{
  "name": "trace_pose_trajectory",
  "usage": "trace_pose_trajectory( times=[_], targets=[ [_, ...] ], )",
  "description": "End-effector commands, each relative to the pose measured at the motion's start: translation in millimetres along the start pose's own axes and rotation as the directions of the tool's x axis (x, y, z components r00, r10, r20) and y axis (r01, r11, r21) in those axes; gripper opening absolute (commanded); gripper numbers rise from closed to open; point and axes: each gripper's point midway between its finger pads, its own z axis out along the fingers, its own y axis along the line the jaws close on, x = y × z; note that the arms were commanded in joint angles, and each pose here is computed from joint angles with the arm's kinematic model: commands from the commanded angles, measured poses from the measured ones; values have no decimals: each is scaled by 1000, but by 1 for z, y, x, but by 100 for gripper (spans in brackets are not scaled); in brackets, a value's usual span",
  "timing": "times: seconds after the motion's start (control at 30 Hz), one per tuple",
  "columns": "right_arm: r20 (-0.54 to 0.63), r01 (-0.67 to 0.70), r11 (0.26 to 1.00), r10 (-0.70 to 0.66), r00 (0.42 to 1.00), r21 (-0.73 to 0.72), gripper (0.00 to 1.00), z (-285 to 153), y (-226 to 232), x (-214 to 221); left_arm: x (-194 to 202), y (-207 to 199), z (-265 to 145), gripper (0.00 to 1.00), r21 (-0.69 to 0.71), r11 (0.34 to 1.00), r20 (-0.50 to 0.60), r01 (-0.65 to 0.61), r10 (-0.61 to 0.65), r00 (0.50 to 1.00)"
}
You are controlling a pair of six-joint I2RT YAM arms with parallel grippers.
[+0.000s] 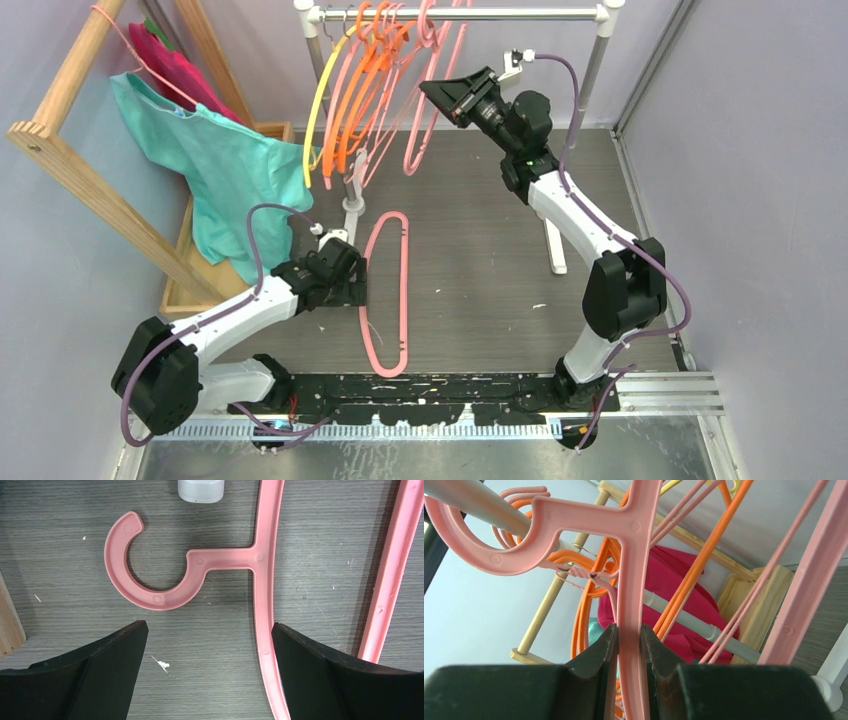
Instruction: Organize the hangers
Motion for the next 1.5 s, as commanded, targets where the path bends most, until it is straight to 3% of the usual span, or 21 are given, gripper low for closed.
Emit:
trace_pose_trajectory(
  times=[0.0,0.23,0.37,0.5,0.63,0.8,1.0,1.47],
  targets=[
    [-17,26,999,-25,1000,19,27,-18,5,5,-22,-9,-7,98,25,1000,52,-2,0,999],
    [29,201,977,-203,979,67,67,-53,22,-4,-29,-17,-12,98,55,998,60,0,-3,998],
    [33,305,942,-312,949,141,75,-77,23,-6,-33,-17,-16,98,52,999,63,-2,-1,998],
    [14,391,877,-411,912,280,77,-110,4,-7,-44,-21,-25,98,68,998,79,-3,-2,997],
    [-96,455,782,-461,882,426,78,-143,-45,13,-56,-24,-34,98,81,997,88,-4,-3,996],
    [-282,522,652,-443,851,550,76,-194,-112,71,-65,-15,-41,98,59,998,86,16,-21,996],
    [-540,694,517,-440,717,501,70,-225,-150,164,-66,3,-33,98,38,997,62,68,-71,996],
    [-758,796,571,-423,497,202,61,-180,-136,341,-51,24,-17,98,-16,991,56,130,-129,990]
  ],
)
